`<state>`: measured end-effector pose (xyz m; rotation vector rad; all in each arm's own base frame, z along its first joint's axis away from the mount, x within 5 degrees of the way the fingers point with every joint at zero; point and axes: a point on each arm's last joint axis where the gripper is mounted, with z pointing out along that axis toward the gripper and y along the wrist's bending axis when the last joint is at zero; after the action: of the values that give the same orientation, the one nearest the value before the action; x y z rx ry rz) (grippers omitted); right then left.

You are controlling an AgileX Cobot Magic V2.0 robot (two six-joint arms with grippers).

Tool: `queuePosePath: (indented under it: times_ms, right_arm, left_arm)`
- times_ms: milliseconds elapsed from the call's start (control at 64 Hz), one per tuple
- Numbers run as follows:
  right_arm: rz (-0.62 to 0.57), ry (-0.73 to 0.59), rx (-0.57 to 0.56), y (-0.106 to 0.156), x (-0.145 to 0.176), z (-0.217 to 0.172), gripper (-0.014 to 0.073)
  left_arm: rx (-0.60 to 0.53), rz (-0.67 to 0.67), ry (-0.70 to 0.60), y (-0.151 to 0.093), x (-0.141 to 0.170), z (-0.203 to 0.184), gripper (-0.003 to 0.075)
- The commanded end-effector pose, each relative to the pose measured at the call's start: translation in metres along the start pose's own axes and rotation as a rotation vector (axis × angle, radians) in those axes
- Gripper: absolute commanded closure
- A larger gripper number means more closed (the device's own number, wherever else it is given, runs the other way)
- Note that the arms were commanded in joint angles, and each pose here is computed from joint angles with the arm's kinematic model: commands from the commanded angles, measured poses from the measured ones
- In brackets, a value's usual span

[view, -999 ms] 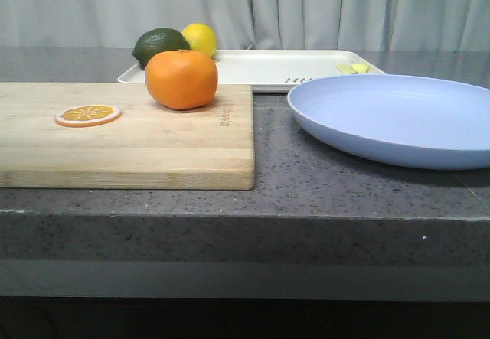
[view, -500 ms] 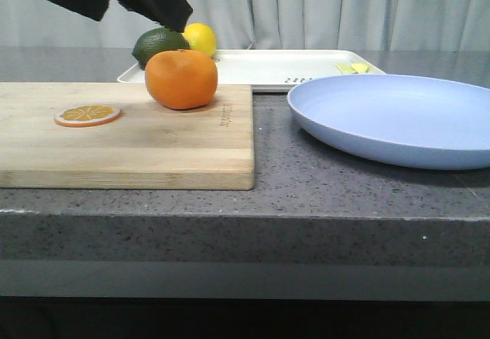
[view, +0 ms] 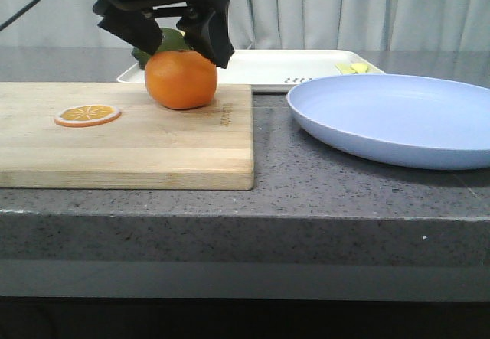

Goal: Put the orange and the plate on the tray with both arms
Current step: 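Lower the left gripper over the orange and close on it, then carry the orange with the left gripper and lower it onto the blue plate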

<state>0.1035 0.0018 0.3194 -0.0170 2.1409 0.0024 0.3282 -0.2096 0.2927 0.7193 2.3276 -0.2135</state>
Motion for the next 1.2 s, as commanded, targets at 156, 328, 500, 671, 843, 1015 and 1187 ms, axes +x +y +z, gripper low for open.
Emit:
queuePosePath:
  times_ms: [156, 328, 500, 671, 843, 1015, 1187]
  right_arm:
    - [-0.012, -0.079, -0.004, 0.000, -0.012, -0.003, -0.0022]
    - [-0.012, -0.079, -0.004, 0.000, -0.012, -0.003, -0.0022]
    - [-0.012, -0.078, -0.004, 0.000, -0.012, -0.003, -0.0022]
    - [-0.012, -0.075, -0.003, 0.000, -0.012, -0.003, -0.0022]
    - [-0.012, -0.073, -0.003, 0.000, -0.012, -0.003, -0.0022]
    - [-0.012, -0.073, -0.003, 0.000, -0.012, -0.003, -0.0022]
    - [-0.012, -0.072, -0.003, 0.000, -0.012, -0.003, -0.0022]
  left_arm:
    - [0.011, -0.006, -0.063, -0.003, -0.013, -0.010, 0.0089]
    - [0.016, -0.011, -0.054, -0.004, -0.012, -0.007, 0.0090]
    - [0.023, -0.021, -0.048, -0.004, -0.012, -0.007, 0.0120]
    - [0.023, -0.021, -0.042, -0.004, -0.011, -0.007, 0.0237]
    - [0.030, -0.029, -0.038, -0.005, -0.011, -0.007, 0.0293]
    - [0.059, -0.041, -0.059, -0.012, -0.022, -0.017, 0.0293]
    - [0.117, 0.022, -0.136, -0.045, -0.042, -0.034, 0.0290]
